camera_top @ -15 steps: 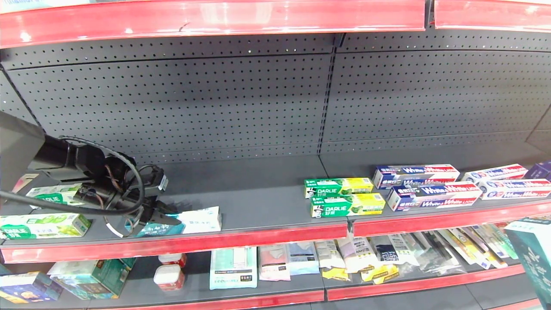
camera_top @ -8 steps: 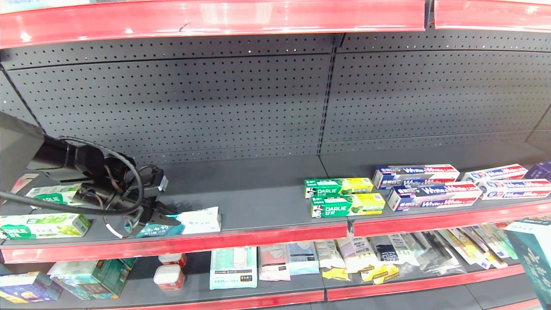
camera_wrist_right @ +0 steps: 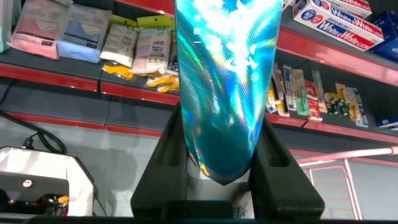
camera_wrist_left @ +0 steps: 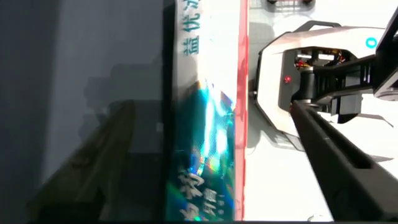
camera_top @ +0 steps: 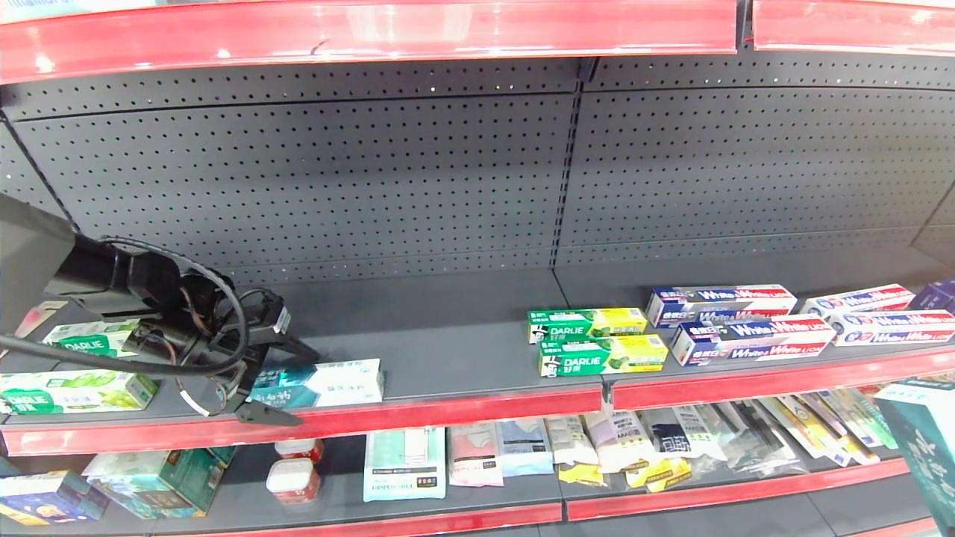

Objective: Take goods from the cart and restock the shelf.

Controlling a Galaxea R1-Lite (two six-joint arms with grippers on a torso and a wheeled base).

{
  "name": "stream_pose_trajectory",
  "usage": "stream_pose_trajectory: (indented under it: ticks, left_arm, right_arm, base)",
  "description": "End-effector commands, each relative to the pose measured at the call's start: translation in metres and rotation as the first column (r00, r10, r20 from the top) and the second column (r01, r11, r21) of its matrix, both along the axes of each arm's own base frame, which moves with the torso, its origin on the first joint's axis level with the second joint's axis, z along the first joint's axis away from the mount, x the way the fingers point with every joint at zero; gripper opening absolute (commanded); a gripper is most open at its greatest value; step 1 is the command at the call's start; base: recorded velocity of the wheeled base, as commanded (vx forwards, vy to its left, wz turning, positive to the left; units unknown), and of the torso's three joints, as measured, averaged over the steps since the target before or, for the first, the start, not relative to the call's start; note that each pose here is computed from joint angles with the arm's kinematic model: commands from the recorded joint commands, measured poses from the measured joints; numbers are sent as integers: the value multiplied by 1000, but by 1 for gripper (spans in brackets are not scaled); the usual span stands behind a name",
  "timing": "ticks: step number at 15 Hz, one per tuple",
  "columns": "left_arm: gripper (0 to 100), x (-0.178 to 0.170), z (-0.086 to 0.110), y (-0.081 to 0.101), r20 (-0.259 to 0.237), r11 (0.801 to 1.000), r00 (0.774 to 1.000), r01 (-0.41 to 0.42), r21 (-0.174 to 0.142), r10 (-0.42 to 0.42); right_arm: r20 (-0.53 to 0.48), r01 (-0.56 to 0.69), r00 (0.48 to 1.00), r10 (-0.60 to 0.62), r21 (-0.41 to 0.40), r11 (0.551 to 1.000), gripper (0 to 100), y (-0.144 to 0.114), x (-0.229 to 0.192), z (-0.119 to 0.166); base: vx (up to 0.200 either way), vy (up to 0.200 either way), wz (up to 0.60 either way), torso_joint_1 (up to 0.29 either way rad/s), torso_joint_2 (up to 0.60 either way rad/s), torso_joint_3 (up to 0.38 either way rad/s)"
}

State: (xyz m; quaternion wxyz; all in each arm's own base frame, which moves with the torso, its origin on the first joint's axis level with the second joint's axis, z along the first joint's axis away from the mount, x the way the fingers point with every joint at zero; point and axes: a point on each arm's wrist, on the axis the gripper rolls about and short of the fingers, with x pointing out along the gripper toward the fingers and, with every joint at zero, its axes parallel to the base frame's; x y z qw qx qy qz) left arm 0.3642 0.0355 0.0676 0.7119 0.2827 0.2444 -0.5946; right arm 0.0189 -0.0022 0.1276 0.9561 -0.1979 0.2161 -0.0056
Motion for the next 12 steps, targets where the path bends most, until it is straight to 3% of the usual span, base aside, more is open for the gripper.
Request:
stream_pose_trajectory:
  ticks: [1, 6, 9, 12]
  left_arm:
    - [100, -1, 6, 3, 17, 1000, 1000, -8, 0, 8]
    - [100, -11, 26, 24, 56, 997, 996, -71, -18, 71]
    - [100, -22, 32, 40, 62, 992, 991, -118, -49, 121]
    - [100, -34, 37, 45, 75, 987, 989, -123, -105, 131]
  right_arm:
    - [-1, 0, 1000, 0, 0, 1000, 0, 0, 0, 0]
    - [-3, -4, 1000, 4, -1, 1000, 0, 0, 0, -1]
    - [-9, -5, 1000, 5, 0, 1000, 0, 0, 0, -1]
    - [-18, -10, 1000, 10, 0, 1000, 0, 0, 0, -4]
  base:
    - [0, 0, 0, 0, 0, 0]
    - [0, 0, 0, 0, 0, 0]
    - [0, 0, 0, 0, 0, 0]
    - [0, 0, 0, 0, 0, 0]
